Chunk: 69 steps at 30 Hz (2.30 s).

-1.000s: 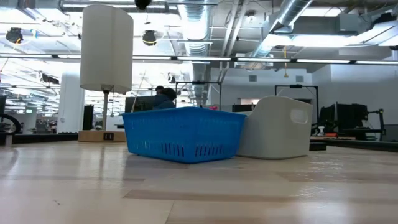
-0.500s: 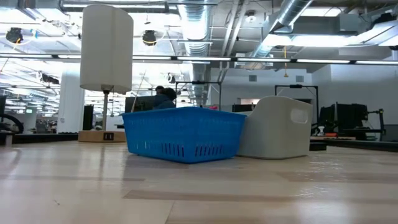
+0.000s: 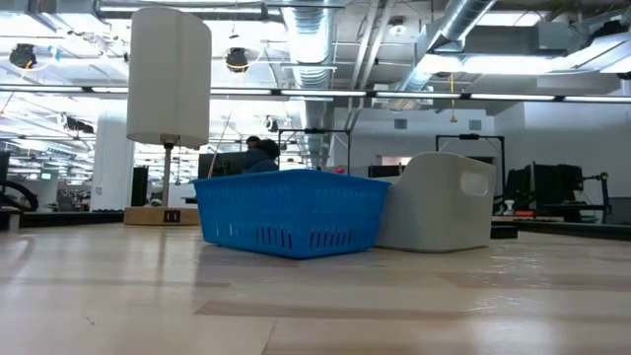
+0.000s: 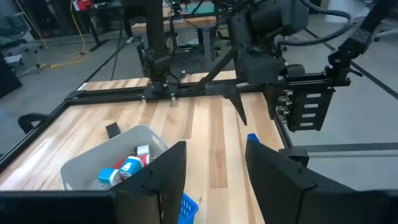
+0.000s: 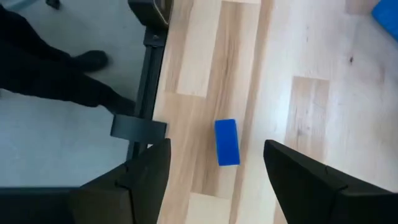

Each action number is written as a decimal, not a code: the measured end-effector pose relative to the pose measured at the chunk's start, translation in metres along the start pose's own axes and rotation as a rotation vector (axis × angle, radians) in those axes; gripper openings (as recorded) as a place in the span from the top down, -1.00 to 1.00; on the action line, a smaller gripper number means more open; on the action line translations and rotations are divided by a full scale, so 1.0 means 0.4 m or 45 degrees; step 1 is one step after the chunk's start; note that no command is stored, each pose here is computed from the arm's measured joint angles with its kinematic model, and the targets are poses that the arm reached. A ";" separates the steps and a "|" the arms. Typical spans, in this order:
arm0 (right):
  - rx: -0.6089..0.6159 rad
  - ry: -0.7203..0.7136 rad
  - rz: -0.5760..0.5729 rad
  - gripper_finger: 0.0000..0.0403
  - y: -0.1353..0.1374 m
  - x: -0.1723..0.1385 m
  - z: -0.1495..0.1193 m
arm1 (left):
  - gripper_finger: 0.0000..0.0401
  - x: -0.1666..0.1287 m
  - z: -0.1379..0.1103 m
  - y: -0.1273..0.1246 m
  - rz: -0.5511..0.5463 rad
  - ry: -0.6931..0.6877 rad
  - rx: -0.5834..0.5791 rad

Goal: Pick & Place Office items
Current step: Put the blue digital timer into the blue bin

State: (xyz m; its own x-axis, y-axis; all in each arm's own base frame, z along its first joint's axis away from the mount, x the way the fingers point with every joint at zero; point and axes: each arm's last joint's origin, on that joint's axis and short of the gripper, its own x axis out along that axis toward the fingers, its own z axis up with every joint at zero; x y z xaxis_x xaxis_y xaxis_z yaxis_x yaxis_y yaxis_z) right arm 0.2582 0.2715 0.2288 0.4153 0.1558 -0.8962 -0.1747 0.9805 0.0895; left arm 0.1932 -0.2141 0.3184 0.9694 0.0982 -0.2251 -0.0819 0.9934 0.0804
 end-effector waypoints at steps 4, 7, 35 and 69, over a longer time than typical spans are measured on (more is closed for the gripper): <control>-0.023 0.017 -0.021 -0.24 -0.003 0.032 0.002 | 0.19 0.001 -0.006 0.002 0.006 0.020 0.025; -0.021 0.037 -0.011 -0.24 -0.001 0.068 0.003 | 0.19 0.000 -0.012 0.004 0.012 0.041 0.021; 0.060 0.118 0.028 -0.03 -0.038 0.165 -0.006 | 0.19 -0.007 -0.025 0.000 -0.036 0.094 -0.002; 0.020 -0.249 -0.082 0.72 -0.238 0.108 0.237 | 0.31 -0.058 -0.098 0.004 -0.029 0.381 -0.259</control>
State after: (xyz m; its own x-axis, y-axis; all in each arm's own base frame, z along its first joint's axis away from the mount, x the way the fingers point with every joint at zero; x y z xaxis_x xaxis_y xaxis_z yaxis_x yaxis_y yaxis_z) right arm 0.3773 0.1960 0.2227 0.5909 0.1113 -0.7991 -0.1289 0.9907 0.0427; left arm 0.1614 -0.2123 0.2857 0.8634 0.0594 -0.5010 -0.1349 0.9841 -0.1158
